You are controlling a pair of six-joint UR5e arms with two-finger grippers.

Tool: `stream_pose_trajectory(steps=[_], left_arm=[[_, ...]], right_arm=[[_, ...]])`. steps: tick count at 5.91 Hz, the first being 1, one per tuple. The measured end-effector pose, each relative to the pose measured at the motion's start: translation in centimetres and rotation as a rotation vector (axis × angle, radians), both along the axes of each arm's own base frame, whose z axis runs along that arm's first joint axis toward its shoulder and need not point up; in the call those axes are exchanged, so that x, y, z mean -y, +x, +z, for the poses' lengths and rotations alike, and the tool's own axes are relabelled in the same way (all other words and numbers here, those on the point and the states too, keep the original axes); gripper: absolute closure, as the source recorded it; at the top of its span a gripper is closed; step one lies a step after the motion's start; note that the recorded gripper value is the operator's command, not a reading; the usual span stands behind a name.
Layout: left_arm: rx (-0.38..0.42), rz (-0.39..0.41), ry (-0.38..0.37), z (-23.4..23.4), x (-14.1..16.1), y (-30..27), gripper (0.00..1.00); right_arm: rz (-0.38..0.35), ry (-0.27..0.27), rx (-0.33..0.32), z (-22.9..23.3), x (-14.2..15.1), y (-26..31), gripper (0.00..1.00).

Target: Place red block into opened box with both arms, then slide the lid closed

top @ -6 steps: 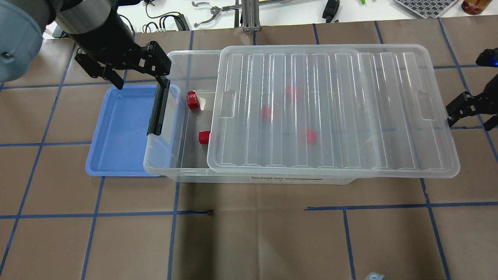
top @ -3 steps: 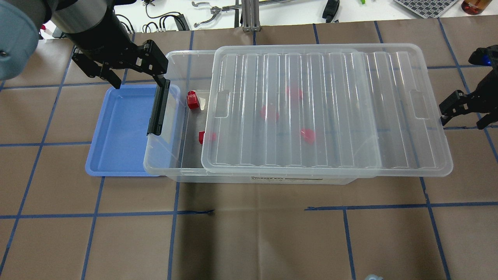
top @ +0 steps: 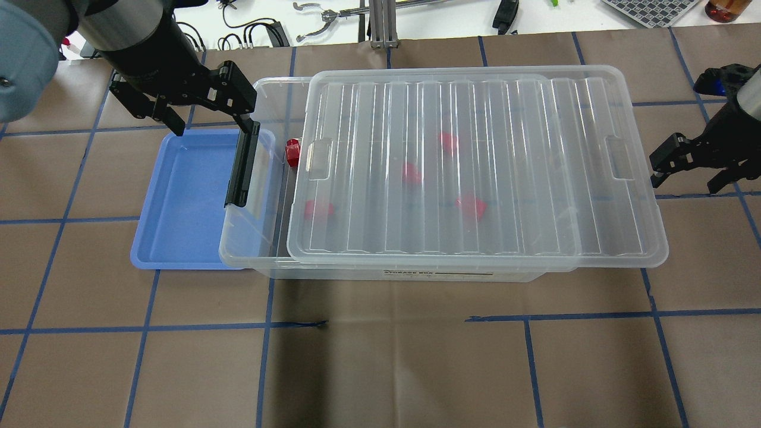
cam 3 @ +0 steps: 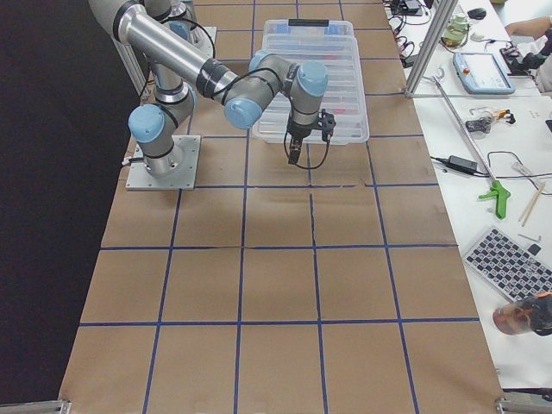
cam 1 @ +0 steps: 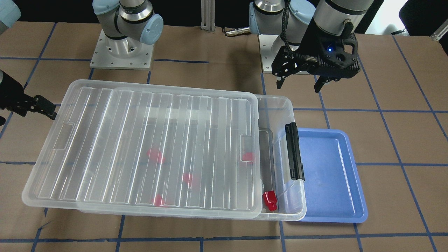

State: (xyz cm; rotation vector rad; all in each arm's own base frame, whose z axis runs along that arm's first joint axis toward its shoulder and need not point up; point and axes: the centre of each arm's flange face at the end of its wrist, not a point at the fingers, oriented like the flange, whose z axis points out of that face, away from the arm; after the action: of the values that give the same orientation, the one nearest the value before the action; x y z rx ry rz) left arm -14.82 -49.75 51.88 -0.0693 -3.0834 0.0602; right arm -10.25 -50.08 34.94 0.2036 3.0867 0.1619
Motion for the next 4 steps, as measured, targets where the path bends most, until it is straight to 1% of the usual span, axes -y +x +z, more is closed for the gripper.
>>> stream_pose_trajectory(steps=[4], left_arm=[[0.001, 0.001, 0.001, 0.0, 0.1, 0.1, 0.02]], right_arm=[[0.01, 0.005, -0.002, 0.0, 0.3, 2.1, 0.0]])
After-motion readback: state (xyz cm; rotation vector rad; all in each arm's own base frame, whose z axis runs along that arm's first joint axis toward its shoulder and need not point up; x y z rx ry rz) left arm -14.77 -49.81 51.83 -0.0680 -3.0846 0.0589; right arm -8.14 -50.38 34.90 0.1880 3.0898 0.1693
